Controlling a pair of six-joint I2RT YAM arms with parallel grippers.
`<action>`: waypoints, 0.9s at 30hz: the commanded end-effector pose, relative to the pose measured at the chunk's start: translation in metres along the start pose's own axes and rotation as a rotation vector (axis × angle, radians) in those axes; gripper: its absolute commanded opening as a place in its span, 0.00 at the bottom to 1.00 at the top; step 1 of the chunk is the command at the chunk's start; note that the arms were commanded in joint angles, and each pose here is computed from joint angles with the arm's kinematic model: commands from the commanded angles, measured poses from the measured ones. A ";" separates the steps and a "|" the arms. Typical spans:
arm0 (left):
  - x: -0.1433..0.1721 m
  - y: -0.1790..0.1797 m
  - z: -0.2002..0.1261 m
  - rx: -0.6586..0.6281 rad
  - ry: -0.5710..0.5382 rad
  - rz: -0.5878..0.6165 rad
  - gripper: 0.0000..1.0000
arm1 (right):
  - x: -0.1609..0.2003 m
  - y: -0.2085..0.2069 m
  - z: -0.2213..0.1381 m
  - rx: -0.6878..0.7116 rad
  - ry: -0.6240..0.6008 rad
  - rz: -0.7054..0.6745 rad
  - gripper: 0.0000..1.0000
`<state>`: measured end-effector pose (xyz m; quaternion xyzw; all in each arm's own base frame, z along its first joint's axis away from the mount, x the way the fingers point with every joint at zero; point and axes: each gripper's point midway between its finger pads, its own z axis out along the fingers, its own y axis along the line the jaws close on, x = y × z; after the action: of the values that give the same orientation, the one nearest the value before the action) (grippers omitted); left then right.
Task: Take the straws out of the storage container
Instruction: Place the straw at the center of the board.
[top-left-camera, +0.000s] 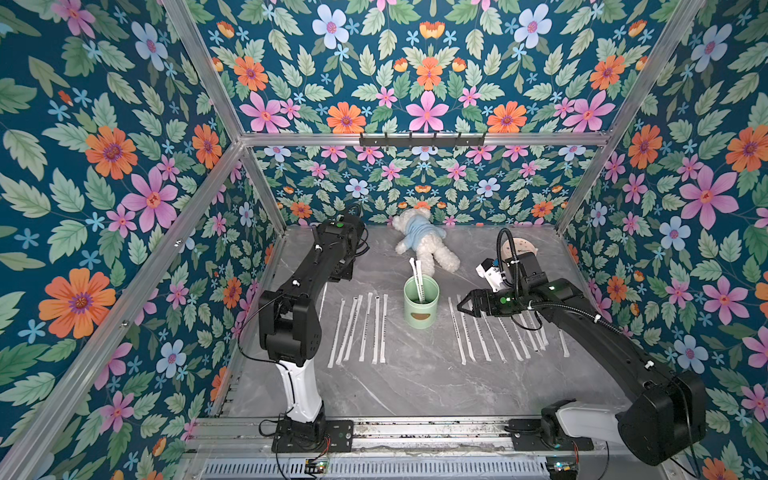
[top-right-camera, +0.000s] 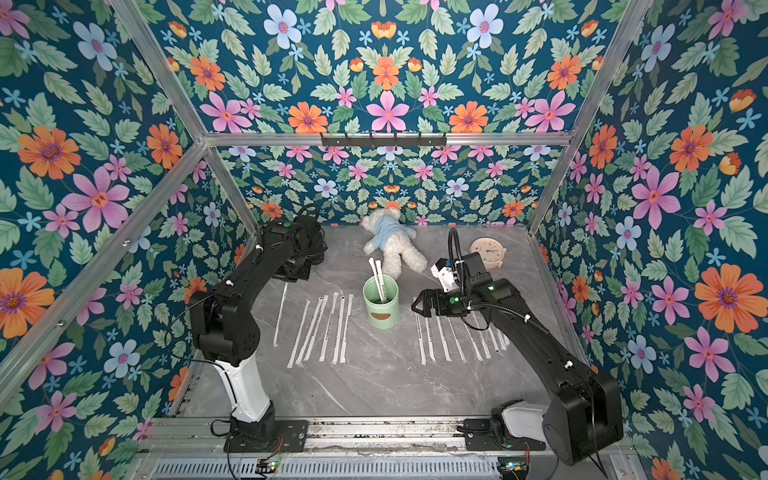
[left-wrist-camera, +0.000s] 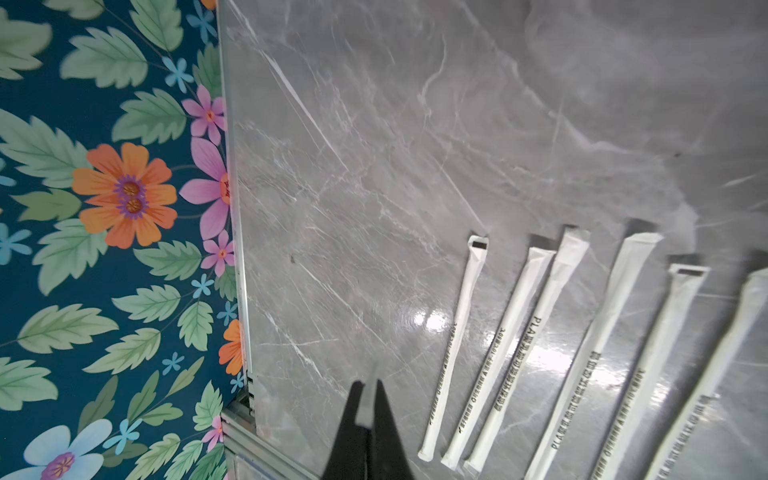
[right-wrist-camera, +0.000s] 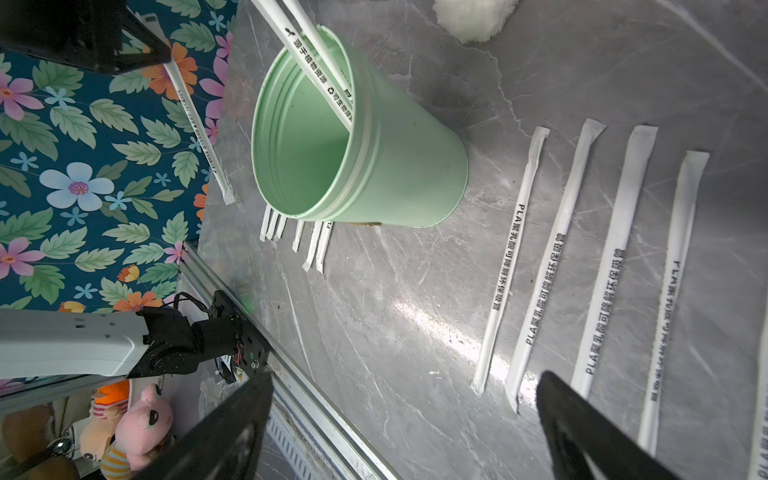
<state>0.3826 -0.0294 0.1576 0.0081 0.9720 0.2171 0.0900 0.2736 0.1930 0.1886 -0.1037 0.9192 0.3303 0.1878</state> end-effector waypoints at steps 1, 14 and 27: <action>0.012 -0.010 0.017 0.019 0.067 0.005 0.02 | -0.001 -0.002 0.004 0.001 -0.002 -0.012 0.99; 0.038 -0.027 0.056 0.003 0.196 0.049 0.01 | 0.000 -0.003 0.010 -0.017 0.002 -0.011 0.99; 0.041 -0.036 0.078 0.019 0.216 0.047 0.04 | 0.000 -0.004 0.011 -0.018 0.007 -0.005 0.99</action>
<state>0.3548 -0.0271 0.0677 0.0142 0.9767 0.2131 -0.0229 0.2753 0.1949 0.1755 -0.1041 0.9204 0.3316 0.1793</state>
